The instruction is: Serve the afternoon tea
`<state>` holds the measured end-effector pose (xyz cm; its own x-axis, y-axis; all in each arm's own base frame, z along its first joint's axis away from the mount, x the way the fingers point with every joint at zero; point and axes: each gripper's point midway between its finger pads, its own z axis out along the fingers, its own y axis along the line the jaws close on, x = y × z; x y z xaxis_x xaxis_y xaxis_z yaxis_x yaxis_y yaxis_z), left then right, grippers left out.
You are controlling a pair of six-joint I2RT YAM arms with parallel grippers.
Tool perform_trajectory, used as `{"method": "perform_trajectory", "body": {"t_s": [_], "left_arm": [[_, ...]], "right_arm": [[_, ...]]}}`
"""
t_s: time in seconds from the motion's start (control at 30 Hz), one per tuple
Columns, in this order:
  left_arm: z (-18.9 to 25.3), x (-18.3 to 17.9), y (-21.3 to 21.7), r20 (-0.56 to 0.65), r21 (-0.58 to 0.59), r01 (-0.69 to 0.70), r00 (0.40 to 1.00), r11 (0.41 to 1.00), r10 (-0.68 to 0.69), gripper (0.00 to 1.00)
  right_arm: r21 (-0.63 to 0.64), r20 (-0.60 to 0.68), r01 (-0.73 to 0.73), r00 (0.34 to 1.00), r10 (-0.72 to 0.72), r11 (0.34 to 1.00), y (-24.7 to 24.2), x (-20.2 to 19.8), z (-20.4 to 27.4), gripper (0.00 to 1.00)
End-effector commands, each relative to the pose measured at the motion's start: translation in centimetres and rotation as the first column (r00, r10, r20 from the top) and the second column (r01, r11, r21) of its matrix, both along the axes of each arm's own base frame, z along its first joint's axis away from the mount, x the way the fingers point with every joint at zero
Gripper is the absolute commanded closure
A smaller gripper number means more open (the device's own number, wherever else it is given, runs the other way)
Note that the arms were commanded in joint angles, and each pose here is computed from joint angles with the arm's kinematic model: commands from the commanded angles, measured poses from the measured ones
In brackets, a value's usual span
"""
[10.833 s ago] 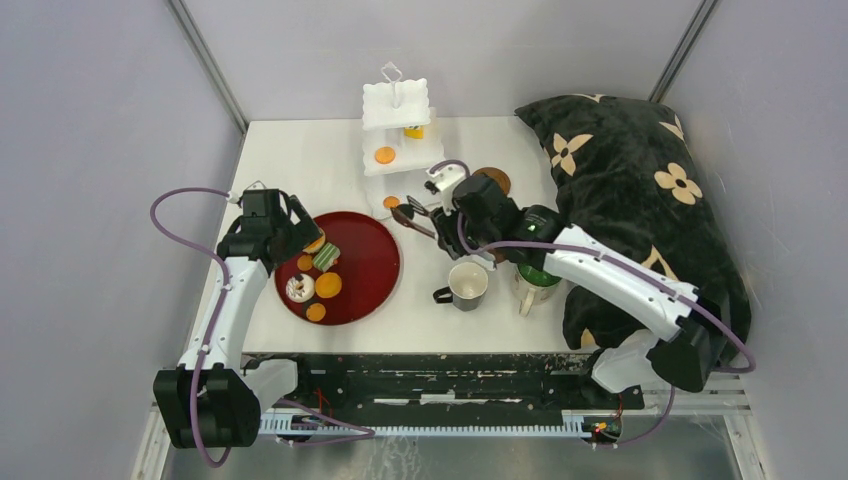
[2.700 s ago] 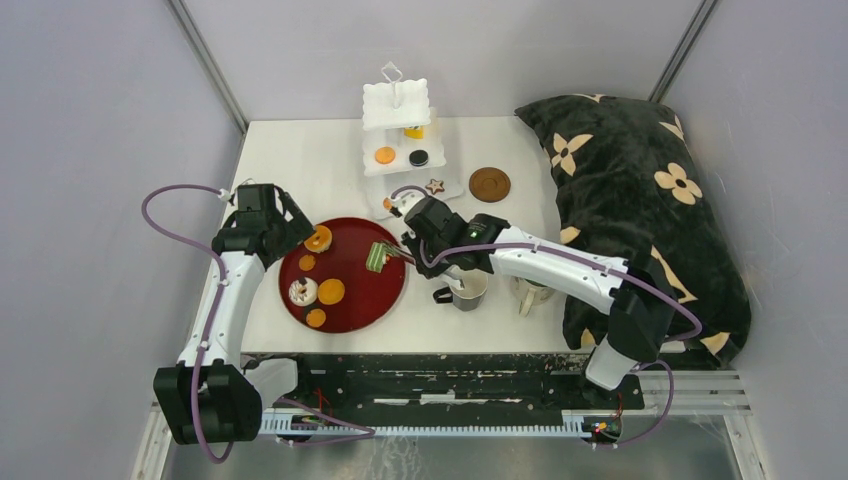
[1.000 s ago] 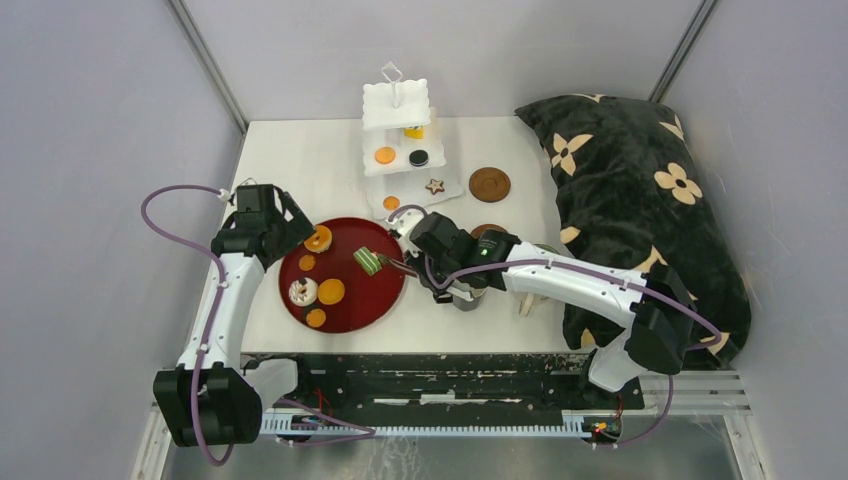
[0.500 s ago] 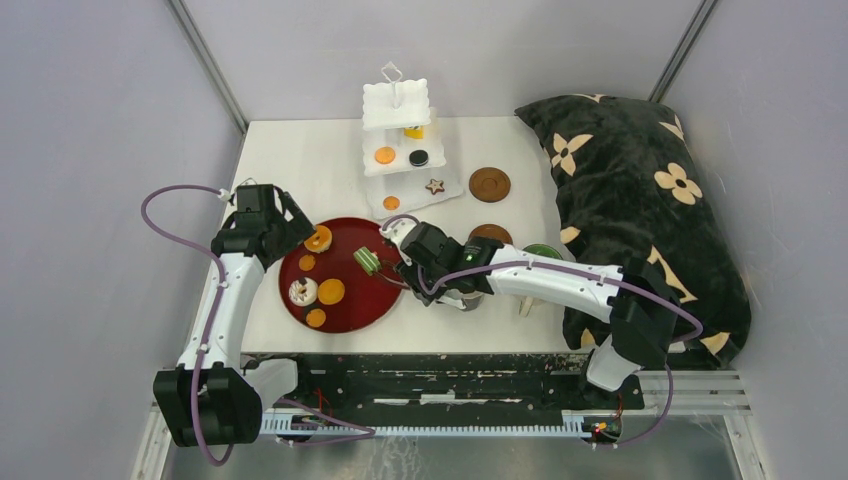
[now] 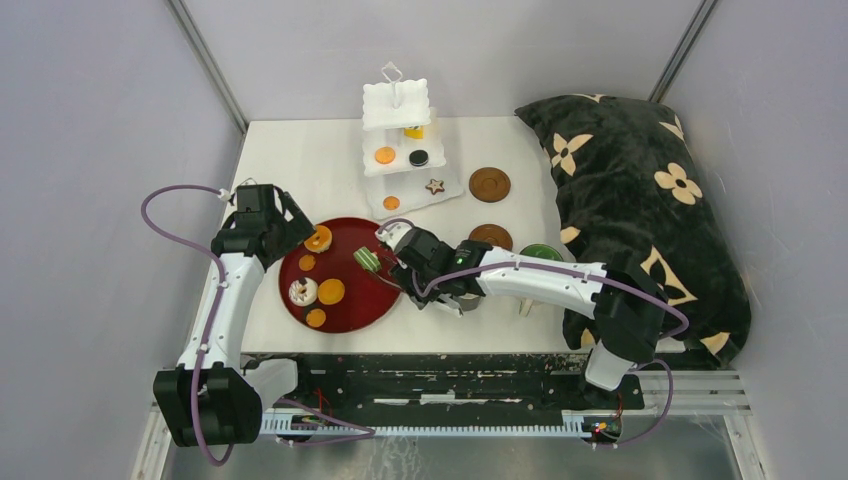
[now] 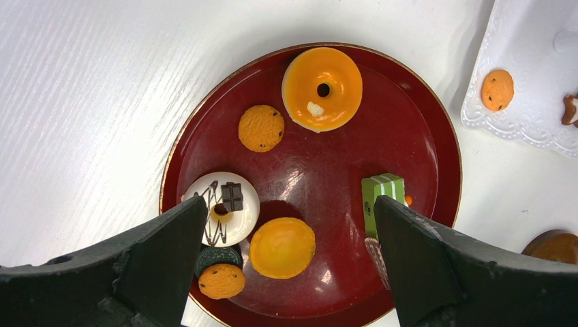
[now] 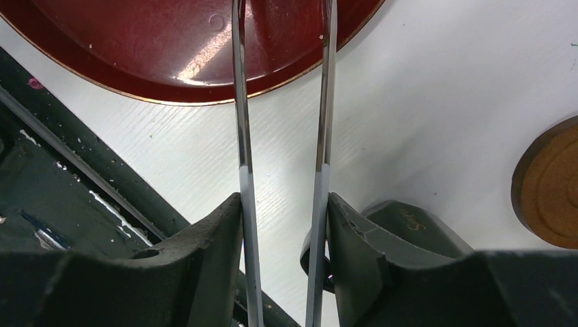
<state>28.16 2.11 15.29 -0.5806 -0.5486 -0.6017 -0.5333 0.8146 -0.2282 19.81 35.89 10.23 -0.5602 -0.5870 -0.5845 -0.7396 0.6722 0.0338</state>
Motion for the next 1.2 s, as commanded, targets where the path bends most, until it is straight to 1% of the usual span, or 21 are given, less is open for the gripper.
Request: {"method": "perform_trajectory", "body": {"t_s": [0.0,0.1,0.17,0.37,0.47,0.6,0.8,0.97,1.03,1.17], "left_arm": [[0.4,0.5,0.3,0.030,0.014,-0.001,1.000,1.000,0.000,0.01],[0.4,0.5,0.3,0.030,0.013,0.000,1.000,1.000,-0.001,0.01],[0.4,0.5,0.3,0.030,0.013,0.000,1.000,1.000,0.000,0.01],[0.5,0.5,0.3,0.032,0.012,0.001,0.999,1.000,-0.001,0.01],[0.7,0.6,0.1,0.041,0.004,0.006,0.999,1.000,-0.006,0.01],[1.2,0.7,0.0,0.055,0.003,0.009,0.998,1.000,-0.009,0.01],[0.9,0.7,0.0,0.043,-0.001,0.010,0.999,1.000,-0.010,0.01],[1.8,1.0,-0.2,0.070,-0.007,0.015,0.997,1.000,-0.014,0.01],[2.1,1.0,-0.2,0.078,-0.009,0.015,0.997,1.000,-0.015,0.01],[2.5,1.3,-0.3,0.091,-0.014,0.018,0.996,1.000,-0.017,0.01]], "right_arm": [[0.069,0.062,0.025,0.998,-0.029,0.997,1.8,1.2,1.7,0.48],[0.074,0.068,0.027,0.997,-0.032,0.997,2.1,1.5,1.9,0.49],[0.076,0.069,0.027,0.997,-0.033,0.997,2.3,1.6,1.9,0.52],[0.089,0.090,0.015,0.996,-0.023,0.996,2.5,1.7,3.1,0.71],[0.091,0.107,-0.005,0.994,-0.004,0.996,2.3,1.7,4.2,0.76],[0.114,0.148,-0.020,0.989,0.003,0.993,1.9,1.9,6.5,0.78],[0.144,0.209,-0.028,0.978,-0.003,0.989,1.6,2.4,9.7,0.78],[0.163,0.252,-0.018,0.967,-0.024,0.986,0.8,3.4,12.5,0.77],[0.178,0.267,-0.008,0.963,-0.041,0.984,0.2,4.1,13.9,0.77],[0.250,0.283,0.035,0.953,-0.107,0.968,-1.6,5.9,16.7,0.77]]}}
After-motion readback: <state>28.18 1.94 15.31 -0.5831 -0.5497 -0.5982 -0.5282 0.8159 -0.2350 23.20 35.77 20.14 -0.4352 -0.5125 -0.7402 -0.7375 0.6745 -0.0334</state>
